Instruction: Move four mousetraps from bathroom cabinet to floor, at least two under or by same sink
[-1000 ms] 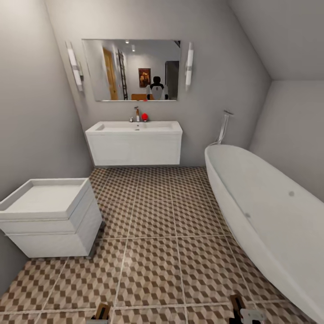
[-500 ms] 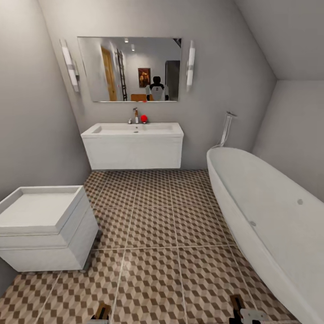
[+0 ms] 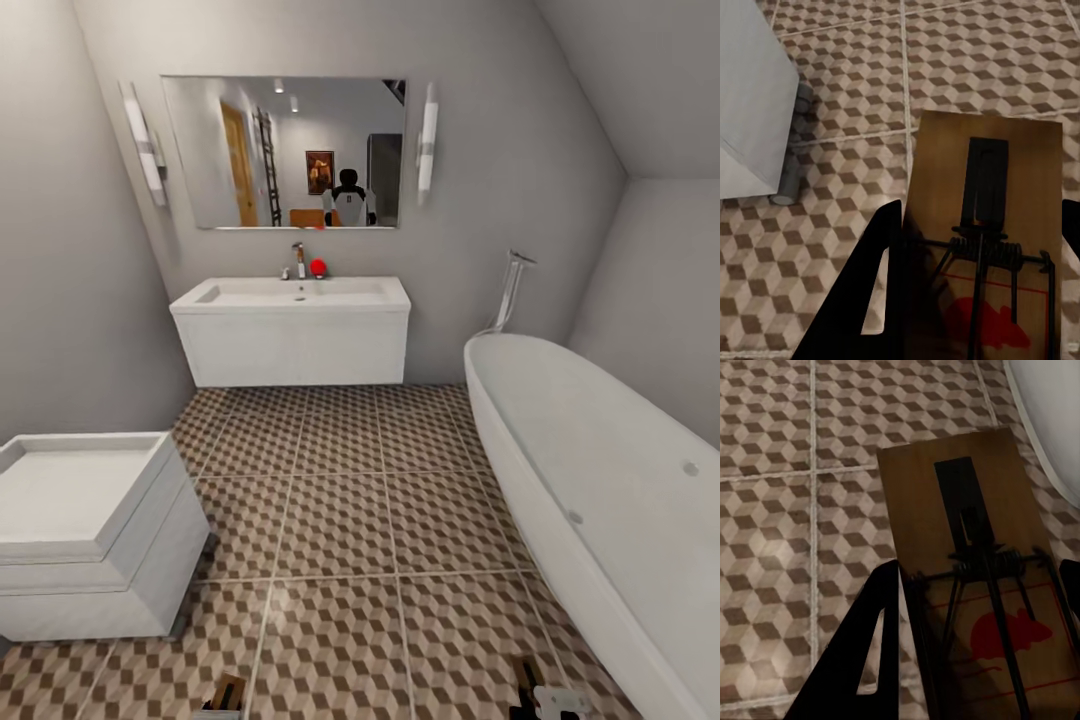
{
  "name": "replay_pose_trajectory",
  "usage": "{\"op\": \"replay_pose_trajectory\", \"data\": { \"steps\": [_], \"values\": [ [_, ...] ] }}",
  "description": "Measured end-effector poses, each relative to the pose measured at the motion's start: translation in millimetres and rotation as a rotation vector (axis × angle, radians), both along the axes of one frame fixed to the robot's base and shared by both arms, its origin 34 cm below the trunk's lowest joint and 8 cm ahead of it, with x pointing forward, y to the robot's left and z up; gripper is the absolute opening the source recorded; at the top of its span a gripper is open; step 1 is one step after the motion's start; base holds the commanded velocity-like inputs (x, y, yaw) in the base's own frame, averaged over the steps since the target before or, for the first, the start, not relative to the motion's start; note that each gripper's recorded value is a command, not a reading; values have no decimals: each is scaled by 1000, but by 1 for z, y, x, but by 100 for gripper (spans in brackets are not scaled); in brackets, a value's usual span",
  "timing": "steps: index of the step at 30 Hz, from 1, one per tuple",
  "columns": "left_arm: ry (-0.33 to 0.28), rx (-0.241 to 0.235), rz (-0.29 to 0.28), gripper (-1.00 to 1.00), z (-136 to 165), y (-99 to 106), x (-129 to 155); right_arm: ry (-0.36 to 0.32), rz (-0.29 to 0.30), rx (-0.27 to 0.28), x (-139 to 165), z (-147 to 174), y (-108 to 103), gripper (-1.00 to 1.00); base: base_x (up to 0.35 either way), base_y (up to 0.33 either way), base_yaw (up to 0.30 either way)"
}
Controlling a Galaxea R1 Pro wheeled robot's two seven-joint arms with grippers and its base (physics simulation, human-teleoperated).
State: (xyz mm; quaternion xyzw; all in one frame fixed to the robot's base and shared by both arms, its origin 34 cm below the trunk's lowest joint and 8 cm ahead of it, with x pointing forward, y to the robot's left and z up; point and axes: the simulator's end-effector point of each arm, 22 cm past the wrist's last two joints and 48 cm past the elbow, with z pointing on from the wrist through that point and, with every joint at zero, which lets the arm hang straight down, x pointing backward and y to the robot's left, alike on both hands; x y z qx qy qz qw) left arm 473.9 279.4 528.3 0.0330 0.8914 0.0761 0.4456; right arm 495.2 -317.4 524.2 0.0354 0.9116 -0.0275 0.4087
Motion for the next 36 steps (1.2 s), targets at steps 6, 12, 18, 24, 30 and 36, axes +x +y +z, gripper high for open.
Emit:
{"op": "replay_pose_trajectory", "data": {
  "steps": [6,12,18,24,30,36],
  "values": [
    [0,0,0,-100,0,0,0,0,0,0,0,0,0,-100,280,0,0],
    [0,0,0,-100,0,0,0,0,0,0,0,0,0,-100,280,0,0],
    [0,-1,0,-100,0,0,0,0,0,0,0,0,0,-100,280,0,0],
    [0,-1,0,-100,0,0,0,0,0,0,0,0,0,-100,280,0,0],
    [0,0,0,-100,0,0,0,0,0,0,0,0,0,-100,282,0,0],
    [1,0,0,-100,0,0,0,0,0,0,0,0,0,-100,285,0,0]
  ]
}}
